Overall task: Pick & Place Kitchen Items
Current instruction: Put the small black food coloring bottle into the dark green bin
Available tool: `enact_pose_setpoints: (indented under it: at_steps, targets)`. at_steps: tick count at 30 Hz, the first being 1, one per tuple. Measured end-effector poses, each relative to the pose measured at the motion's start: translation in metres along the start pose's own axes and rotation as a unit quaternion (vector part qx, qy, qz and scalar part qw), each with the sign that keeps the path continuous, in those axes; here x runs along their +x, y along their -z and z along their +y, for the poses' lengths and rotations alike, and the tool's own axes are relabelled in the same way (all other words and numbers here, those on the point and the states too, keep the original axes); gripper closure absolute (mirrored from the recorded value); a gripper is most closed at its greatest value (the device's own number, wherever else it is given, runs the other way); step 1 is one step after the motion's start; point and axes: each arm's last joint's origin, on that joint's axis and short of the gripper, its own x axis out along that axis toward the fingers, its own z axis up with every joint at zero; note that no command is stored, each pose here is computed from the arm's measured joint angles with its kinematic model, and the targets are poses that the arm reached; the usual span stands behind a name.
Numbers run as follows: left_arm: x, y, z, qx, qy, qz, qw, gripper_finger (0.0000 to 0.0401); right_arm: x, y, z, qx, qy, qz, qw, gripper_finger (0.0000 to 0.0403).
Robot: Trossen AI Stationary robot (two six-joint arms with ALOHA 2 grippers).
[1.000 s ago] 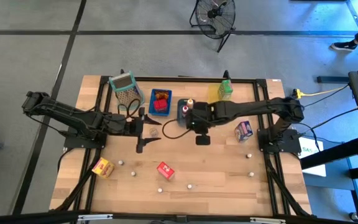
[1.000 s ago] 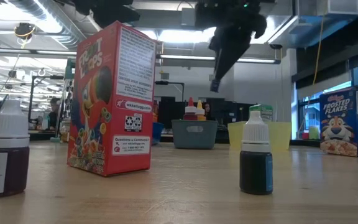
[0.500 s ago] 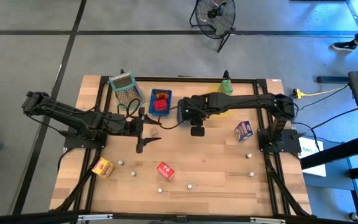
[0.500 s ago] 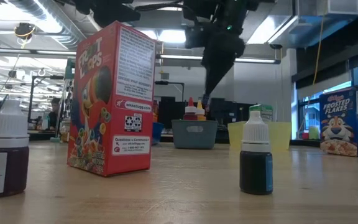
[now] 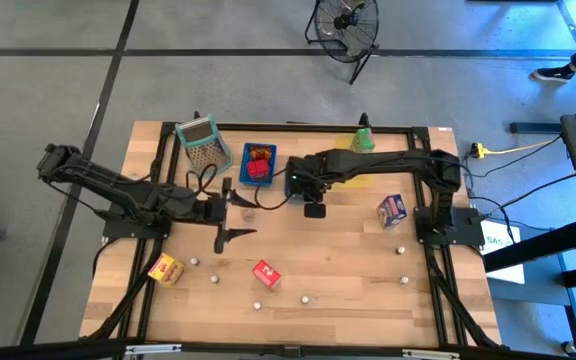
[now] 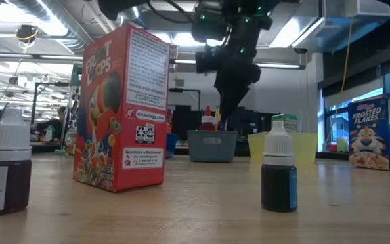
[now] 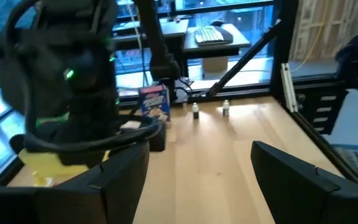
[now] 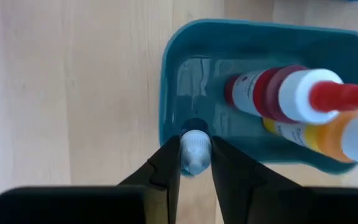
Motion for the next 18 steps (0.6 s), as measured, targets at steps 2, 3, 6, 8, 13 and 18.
enact_pose_setpoints:
  at_steps: [2,3,6,8,13,18]
  targets:
    - [-0.001,-0.001,-0.003,0.000,0.005,-0.003,1.000,0.0123,0.007,0.001,-0.002,-0.001,-0.003,0.011,1.000,0.0323]
    - [-0.001,-0.001,-0.004,0.000,0.007,-0.005,1.000,0.0123,0.010,0.000,-0.002,-0.001,-0.003,0.014,1.000,0.0323]
    - [-0.002,-0.002,-0.006,0.001,0.013,-0.007,1.000,0.0123,0.017,0.001,-0.004,0.002,-0.004,0.023,1.000,0.0323]
    - [-0.002,-0.002,-0.007,0.001,0.016,-0.009,1.000,0.0123,0.020,0.001,-0.006,0.004,-0.005,0.027,1.000,0.0323]
    - [-0.002,-0.002,-0.008,0.001,0.017,-0.009,1.000,0.0123,0.023,0.001,-0.009,0.009,-0.005,0.028,1.000,0.0323]
    - [-0.002,-0.002,-0.008,0.001,0.017,-0.009,1.000,0.0123,0.023,0.001,-0.011,0.015,-0.023,0.020,0.999,0.0323]
